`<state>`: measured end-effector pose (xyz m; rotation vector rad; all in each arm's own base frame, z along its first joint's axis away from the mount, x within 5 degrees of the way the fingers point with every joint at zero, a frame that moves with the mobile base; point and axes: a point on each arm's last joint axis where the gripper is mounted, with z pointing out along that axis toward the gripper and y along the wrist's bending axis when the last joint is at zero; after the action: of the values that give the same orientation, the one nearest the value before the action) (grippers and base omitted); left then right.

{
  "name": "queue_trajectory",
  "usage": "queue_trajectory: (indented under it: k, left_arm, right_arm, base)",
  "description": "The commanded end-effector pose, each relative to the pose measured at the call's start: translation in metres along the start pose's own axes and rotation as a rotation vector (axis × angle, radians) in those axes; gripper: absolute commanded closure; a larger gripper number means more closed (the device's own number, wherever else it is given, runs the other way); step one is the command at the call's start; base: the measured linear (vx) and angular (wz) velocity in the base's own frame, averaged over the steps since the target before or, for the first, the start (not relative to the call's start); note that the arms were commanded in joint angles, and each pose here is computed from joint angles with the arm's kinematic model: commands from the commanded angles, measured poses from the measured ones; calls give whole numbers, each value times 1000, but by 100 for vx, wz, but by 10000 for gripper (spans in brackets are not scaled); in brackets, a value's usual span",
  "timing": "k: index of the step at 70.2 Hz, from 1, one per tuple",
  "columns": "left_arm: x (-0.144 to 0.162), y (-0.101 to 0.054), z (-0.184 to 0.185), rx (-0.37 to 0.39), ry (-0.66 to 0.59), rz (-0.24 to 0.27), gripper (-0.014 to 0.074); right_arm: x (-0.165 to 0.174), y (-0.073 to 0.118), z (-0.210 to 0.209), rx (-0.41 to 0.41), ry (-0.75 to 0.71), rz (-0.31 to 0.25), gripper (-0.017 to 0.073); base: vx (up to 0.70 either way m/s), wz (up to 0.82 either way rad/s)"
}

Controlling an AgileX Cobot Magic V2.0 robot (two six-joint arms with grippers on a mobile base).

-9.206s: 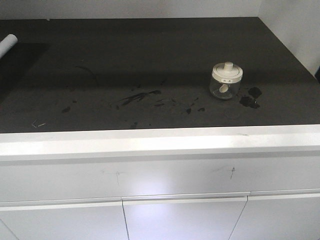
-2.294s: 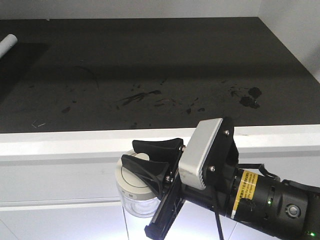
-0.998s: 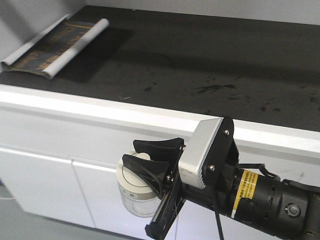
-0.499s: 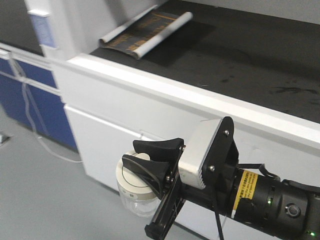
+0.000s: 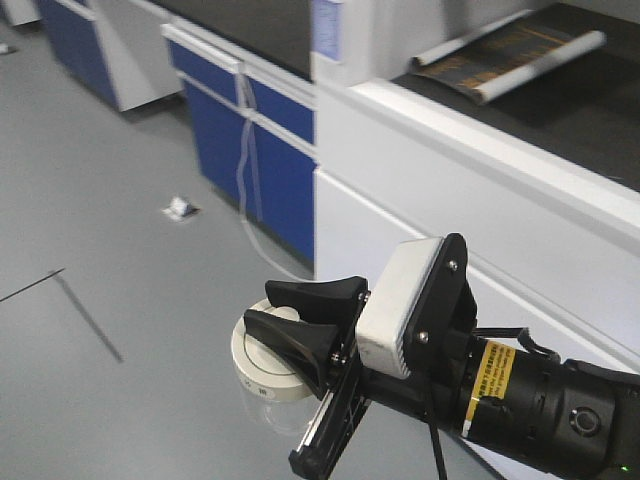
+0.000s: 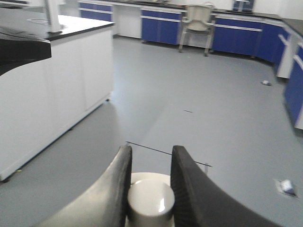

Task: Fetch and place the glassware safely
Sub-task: 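Hold the jar in the right gripper while the base turns away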

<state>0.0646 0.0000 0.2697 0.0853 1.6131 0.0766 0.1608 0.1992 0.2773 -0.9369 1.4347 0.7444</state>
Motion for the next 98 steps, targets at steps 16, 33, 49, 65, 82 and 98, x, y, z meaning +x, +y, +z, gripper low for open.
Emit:
queue_trajectory:
  k: [16,33,49,65,82,98]
  left_arm:
    - [-14,1,-1,1,-85,-14,601]
    - [-14,1,-1,1,-85,-14,601]
    - [-14,1,-1,1,-85,-14,601]
    - [-14,1,-1,1,-85,-14,601]
    - [-14,1,-1,1,-85,-14,601]
    - [-14,1,-1,1,-85,-14,601]
  right_arm:
    - [-27,0,-3,-14,-150,-3,560]
    - [-27,0,-3,-14,-150,-3,560]
    - [-27,0,-3,-14,-150,-3,560]
    - [-27,0,-3,-14,-150,-3,559]
    - [-27,0,-3,-14,-150,-3,559]
    - [-27,0,-3,-14,-150,-3,559]
  base:
    - [-15,59]
    - [-11,55]
    - [-5,43]
    - [5,21]
    - [13,21]
    - [22,23]
